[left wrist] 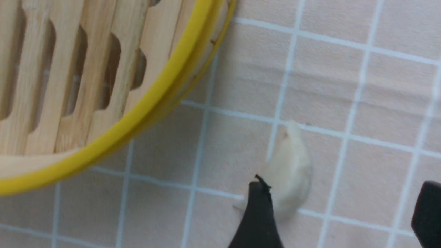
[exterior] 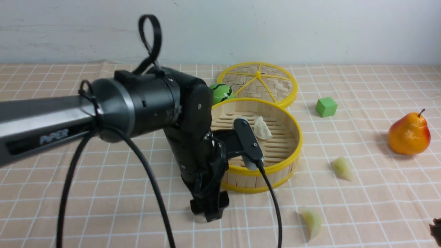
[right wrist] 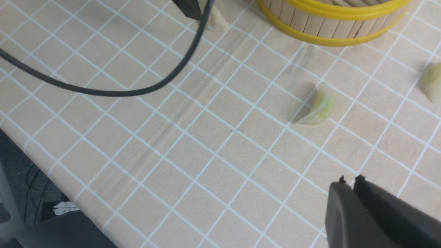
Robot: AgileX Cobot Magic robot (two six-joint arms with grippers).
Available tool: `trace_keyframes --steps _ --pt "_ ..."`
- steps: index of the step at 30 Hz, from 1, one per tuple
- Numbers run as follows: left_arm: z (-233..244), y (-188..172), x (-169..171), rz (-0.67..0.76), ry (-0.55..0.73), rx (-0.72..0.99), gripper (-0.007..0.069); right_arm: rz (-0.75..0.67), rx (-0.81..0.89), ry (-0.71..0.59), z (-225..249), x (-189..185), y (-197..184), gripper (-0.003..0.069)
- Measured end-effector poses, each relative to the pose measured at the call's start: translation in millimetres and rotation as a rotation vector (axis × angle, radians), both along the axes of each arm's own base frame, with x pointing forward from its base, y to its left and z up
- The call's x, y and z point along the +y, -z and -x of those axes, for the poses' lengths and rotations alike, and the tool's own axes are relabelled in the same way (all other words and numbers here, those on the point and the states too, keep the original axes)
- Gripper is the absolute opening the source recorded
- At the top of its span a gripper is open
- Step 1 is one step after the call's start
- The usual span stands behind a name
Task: Put the dumplings into the steamer on the table with the brown tablecloth.
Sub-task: 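Reach for and grasp a dumpling on the table with the left gripper, then place the dumpling into the bamboo steamer basket with the left gripper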
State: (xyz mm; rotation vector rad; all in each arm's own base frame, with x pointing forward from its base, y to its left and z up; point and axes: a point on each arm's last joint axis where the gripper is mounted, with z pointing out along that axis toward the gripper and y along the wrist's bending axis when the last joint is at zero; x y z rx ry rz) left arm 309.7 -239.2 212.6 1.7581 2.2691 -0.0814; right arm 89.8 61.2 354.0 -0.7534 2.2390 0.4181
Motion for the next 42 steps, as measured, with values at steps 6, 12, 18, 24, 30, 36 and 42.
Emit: trace_keyframes --steps 6,12,18,24,30,36,42 --pt "-11.7 37.8 -6.3 -0.033 0.007 0.011 0.0497 0.006 0.010 -0.002 0.4 -0.1 1.7 0.0054" --pt "-10.1 48.6 -5.2 -0.068 0.010 0.059 0.0371 0.013 0.010 -0.001 0.4 -0.6 2.1 0.0062" --pt "-8.9 43.1 -1.6 -0.099 -0.057 0.084 0.0202 0.015 0.006 0.002 -0.2 -0.8 2.4 0.0067" --pt "-22.1 -28.0 -10.6 0.024 -0.259 0.015 0.0205 0.014 -0.002 0.004 -0.8 -0.9 1.9 0.0074" --pt "-55.7 -101.3 -26.3 0.354 -0.605 -0.100 0.0205 0.005 -0.019 0.010 -2.2 -0.6 1.0 0.0079" --pt "-109.1 -58.9 -38.6 0.454 -0.844 -0.072 0.0205 0.007 0.002 0.013 -1.0 -0.9 2.1 0.0085" --pt "-136.8 -4.5 -50.2 0.413 -0.915 -0.061 0.0205 0.013 0.154 0.124 -2.8 -3.5 10.7 0.0085"
